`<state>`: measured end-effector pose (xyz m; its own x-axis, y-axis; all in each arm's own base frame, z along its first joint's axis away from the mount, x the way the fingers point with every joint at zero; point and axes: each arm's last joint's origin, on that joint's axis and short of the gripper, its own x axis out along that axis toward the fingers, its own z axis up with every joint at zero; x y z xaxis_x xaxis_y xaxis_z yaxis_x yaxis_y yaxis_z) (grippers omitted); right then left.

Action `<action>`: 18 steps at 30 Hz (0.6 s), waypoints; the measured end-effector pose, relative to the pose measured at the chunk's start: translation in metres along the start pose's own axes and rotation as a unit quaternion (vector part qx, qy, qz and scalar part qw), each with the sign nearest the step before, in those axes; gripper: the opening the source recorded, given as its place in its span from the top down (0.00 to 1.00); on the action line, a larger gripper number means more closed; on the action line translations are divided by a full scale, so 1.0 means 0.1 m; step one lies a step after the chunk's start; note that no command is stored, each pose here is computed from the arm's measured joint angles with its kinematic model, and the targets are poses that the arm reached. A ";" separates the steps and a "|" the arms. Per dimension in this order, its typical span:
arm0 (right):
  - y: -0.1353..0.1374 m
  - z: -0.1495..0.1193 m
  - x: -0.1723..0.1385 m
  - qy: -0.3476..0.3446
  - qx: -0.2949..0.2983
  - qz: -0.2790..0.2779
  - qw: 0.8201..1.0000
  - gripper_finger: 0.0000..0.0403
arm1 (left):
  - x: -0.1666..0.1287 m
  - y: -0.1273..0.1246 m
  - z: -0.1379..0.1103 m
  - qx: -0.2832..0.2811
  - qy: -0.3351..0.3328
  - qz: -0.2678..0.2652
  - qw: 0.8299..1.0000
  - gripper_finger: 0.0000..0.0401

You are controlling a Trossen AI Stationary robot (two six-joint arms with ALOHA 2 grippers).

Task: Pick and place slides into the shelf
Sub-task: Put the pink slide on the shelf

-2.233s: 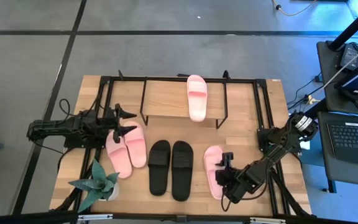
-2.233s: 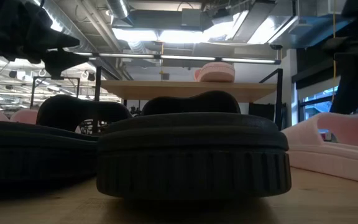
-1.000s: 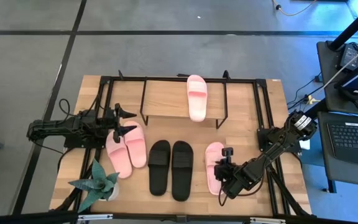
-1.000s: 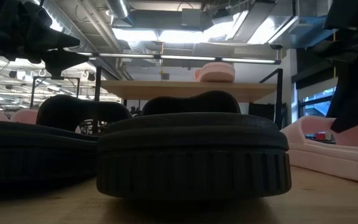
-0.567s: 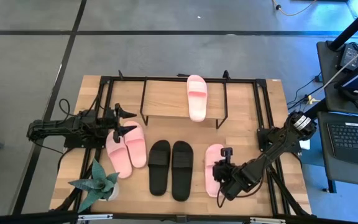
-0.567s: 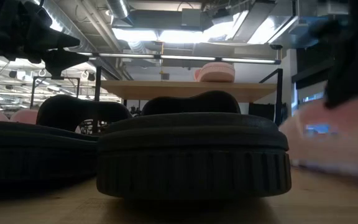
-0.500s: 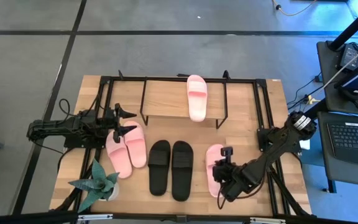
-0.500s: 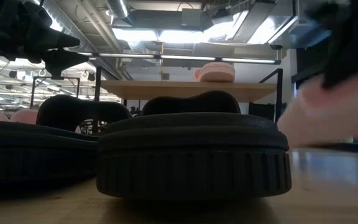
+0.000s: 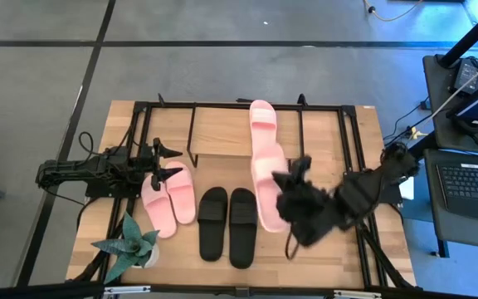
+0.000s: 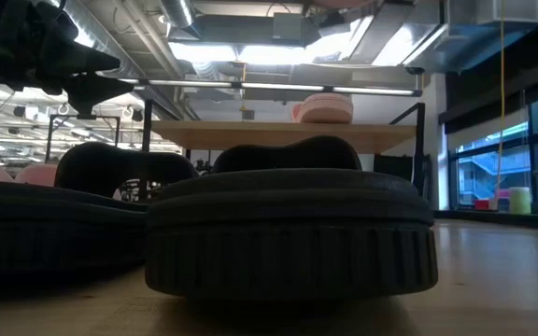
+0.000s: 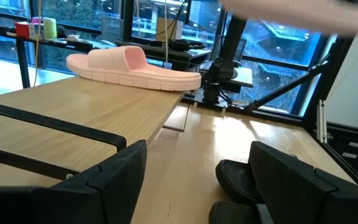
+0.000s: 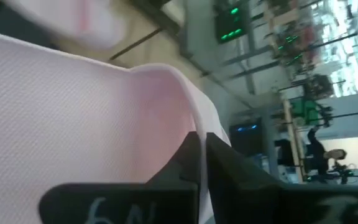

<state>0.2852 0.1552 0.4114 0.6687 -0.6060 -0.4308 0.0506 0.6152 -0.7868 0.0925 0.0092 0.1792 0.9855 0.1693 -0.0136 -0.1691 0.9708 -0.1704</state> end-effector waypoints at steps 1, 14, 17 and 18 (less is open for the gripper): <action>-0.13 0.03 0.03 -0.002 0.004 -0.007 1.000 0.97 | 0.00 0.00 0.00 0.000 0.000 0.000 1.000 0.31; -1.06 -0.02 1.08 -0.052 0.001 0.057 0.997 0.97 | 0.00 0.00 0.00 0.013 -0.001 0.006 1.000 0.31; -1.13 -0.11 1.38 -0.053 0.013 0.042 0.998 0.97 | 0.00 0.00 0.00 0.013 -0.001 0.006 1.000 0.31; -1.14 -0.14 1.47 -0.051 0.017 0.037 0.998 0.97 | 0.00 0.00 0.00 0.014 -0.001 0.006 1.000 0.31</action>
<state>0.3674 -0.0112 0.4312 0.7436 -0.5045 -0.4388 0.0220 0.6744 -0.7380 0.0925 0.0095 0.1792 0.9835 0.1806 -0.0136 -0.1806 0.9730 -0.1435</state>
